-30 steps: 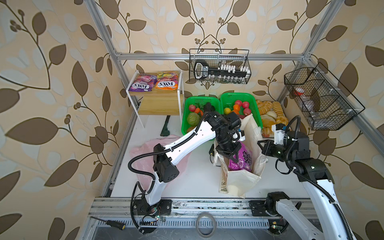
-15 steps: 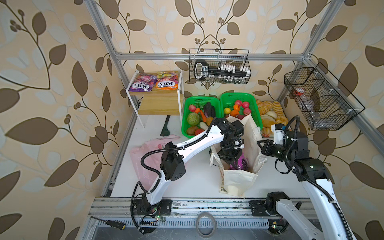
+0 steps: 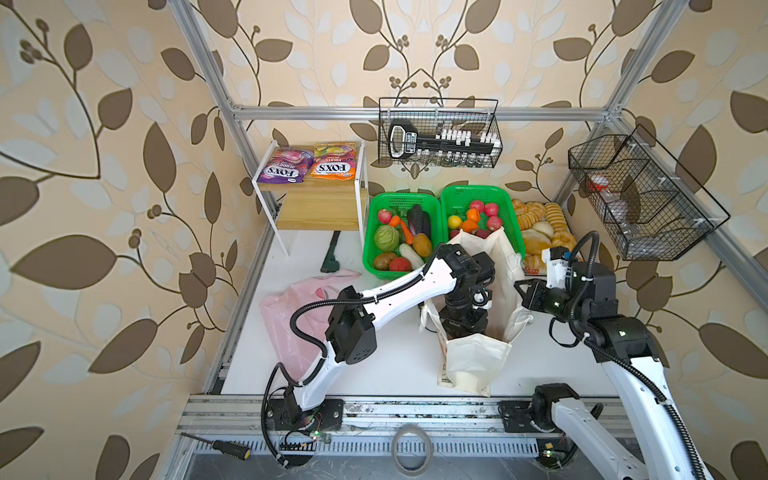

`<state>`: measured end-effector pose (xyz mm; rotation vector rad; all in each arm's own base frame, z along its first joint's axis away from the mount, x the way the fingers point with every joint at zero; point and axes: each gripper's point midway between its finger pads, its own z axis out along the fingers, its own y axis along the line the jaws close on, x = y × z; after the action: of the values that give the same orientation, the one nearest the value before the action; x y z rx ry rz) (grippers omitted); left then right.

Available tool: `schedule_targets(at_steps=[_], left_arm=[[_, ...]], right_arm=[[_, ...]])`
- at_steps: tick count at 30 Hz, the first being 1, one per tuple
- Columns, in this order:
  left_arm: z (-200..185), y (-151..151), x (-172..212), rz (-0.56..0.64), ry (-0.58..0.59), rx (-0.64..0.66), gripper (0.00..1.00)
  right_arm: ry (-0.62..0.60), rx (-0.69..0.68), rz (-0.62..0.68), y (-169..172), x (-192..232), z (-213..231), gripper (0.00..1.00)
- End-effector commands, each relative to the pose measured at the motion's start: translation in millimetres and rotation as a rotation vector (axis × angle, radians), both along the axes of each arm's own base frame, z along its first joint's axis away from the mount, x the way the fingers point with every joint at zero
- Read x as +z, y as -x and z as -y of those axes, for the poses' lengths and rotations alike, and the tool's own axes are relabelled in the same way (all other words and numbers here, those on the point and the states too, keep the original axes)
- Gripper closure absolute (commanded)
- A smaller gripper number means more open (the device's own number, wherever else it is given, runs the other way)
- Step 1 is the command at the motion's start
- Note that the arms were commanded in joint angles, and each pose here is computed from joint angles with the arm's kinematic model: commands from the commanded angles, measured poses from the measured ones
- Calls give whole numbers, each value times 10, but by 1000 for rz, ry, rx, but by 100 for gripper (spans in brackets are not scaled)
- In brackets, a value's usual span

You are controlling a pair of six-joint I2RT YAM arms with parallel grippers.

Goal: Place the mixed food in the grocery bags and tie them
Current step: 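Open the left gripper and move it back to the shelf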

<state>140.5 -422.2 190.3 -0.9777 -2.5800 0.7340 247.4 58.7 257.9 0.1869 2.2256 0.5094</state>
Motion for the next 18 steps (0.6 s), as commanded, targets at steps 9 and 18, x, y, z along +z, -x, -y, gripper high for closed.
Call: schedule_targets(at_steps=[9,18], left_arm=[[-159,-422,1492,560,354,69,5],[-928,-976,2261,1060,440,324,1]], right_arm=[[26,-11,-4,-6,-52,42,82],[-7,19,49,0,170,-28,61]])
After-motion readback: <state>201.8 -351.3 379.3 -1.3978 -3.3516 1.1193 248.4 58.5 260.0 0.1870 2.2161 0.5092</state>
